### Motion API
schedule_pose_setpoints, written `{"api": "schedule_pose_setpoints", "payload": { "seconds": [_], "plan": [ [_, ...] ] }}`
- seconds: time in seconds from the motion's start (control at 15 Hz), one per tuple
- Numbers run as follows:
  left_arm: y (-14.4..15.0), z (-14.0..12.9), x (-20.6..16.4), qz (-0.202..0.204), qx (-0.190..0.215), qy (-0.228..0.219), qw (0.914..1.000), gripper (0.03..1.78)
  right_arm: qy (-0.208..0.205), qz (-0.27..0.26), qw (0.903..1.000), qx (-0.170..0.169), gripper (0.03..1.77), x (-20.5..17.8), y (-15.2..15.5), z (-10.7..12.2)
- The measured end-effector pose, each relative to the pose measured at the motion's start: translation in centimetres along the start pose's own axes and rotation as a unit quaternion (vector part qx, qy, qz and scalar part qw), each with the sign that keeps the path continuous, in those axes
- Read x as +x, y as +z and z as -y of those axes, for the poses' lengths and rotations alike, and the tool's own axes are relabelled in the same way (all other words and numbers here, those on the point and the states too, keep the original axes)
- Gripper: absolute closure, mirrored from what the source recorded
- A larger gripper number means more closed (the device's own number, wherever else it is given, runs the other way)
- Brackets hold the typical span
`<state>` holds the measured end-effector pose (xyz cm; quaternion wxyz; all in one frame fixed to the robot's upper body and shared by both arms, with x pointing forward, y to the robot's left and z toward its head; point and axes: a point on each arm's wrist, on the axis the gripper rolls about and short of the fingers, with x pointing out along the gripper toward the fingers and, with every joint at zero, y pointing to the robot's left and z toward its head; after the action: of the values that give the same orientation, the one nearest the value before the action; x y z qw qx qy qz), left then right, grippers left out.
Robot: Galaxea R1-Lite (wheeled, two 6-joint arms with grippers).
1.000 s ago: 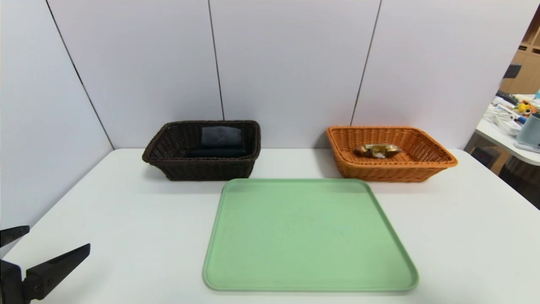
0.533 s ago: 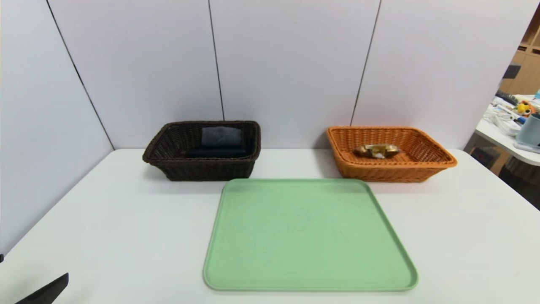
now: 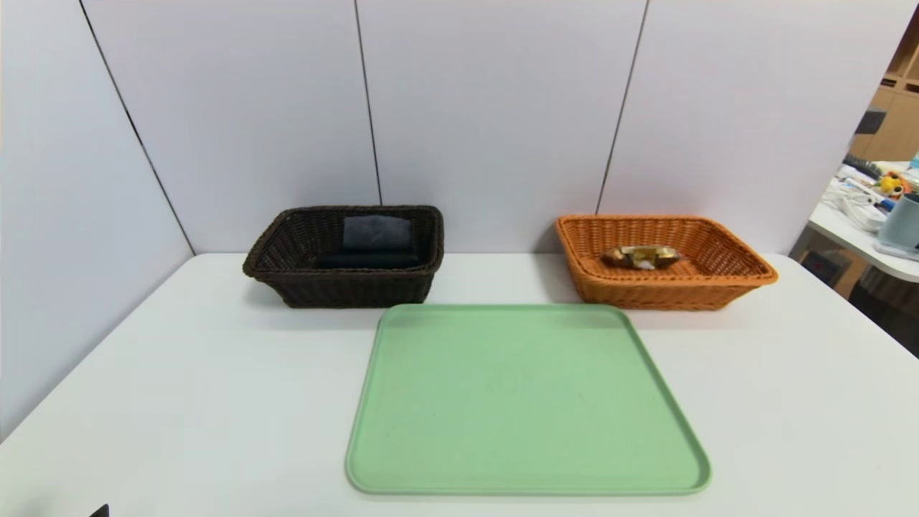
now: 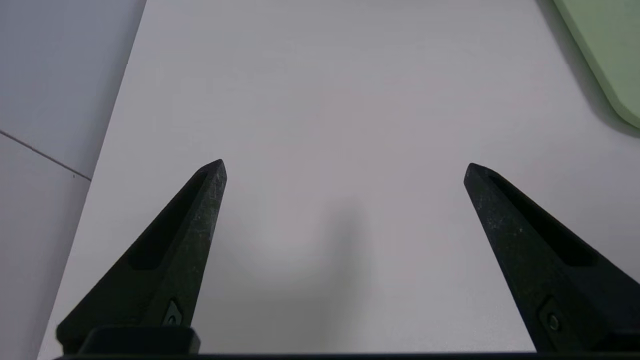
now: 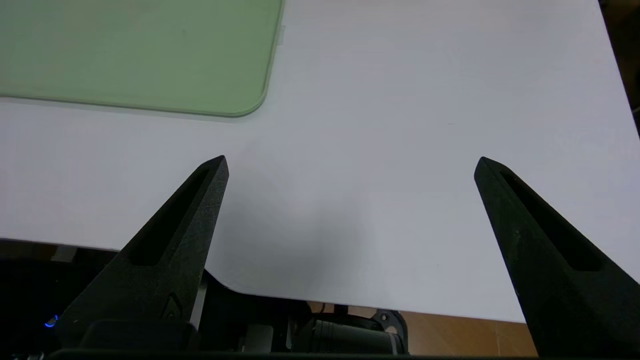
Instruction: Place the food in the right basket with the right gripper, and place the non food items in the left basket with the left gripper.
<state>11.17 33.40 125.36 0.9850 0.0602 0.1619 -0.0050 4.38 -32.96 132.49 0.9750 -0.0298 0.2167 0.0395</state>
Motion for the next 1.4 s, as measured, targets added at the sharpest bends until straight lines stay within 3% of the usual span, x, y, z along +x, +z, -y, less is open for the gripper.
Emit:
{"api": "schedule_pose_setpoints", "payload": {
  "seconds": [0.27, 0.6, 1.07, 1.4],
  "plan": [
    [-1.7, 0.1, -0.3, 0.001, -0.006, -0.003, 1.0000, 0.12, 0.021, 0.029, 0.9994, 0.003, 0.10, 0.1, -2.4, -0.6],
    [-2.6, 0.3, -0.1, 0.039, -0.007, -0.022, 0.9990, 0.12, -0.023, 0.108, 0.9939, -0.005, 0.10, 1.9, -2.7, -0.3],
    [-4.6, 0.7, 0.6, 0.077, -0.005, -0.044, 0.9961, 0.12, -0.040, 0.147, 0.9882, -0.012, 0.10, 4.1, -3.4, 0.1],
    [-5.1, 0.8, 0.7, 0.076, -0.005, -0.050, 0.9959, 0.12, -0.037, 0.168, 0.9849, -0.015, 0.10, 4.4, -3.3, 0.1]
  ]
}}
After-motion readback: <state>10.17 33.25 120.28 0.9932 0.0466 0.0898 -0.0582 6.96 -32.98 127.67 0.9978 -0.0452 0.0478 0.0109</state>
